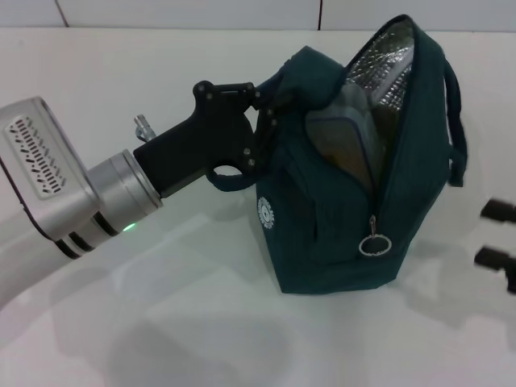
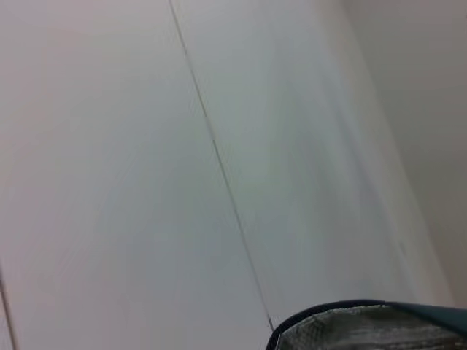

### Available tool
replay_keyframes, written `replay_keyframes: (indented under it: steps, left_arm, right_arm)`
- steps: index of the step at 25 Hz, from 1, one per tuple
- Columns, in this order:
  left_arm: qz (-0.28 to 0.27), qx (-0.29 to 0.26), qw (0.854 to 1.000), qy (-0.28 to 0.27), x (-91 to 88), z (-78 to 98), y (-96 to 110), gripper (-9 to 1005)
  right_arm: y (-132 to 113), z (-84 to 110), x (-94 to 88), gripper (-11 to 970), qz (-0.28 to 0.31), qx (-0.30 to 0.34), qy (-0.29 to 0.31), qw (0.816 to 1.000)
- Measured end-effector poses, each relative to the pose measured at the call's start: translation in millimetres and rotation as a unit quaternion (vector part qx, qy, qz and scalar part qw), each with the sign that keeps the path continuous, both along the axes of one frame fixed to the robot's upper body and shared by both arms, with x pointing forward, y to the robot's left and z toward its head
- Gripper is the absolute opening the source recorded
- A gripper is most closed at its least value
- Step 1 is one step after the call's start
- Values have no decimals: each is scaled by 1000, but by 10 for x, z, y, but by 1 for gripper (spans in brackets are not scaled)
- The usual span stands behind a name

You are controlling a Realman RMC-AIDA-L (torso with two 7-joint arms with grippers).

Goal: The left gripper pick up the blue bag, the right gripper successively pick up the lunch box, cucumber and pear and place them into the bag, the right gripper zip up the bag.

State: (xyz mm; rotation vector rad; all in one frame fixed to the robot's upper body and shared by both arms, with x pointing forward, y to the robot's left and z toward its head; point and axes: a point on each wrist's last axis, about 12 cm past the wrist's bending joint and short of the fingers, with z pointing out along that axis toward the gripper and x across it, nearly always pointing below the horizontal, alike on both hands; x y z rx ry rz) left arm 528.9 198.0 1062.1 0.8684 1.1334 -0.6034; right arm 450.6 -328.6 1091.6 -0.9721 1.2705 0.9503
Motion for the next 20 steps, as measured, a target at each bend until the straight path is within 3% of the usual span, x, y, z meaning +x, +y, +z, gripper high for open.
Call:
replay_keyframes:
  steps: [5,12,20]
  left_arm:
    - [-4,-5,1000,2,-15,2,-1,63]
    - [-14,3,1000,4,-41,-21,-20,63]
    - [-59,9,998,-15,-70,29,-114,63]
  right_arm:
    - [86,-97,184,458,15,-61,53,997]
    - [450,-296,379,454,36,-128,74,988]
    - [651,-281,520,441,40,-101,89,990]
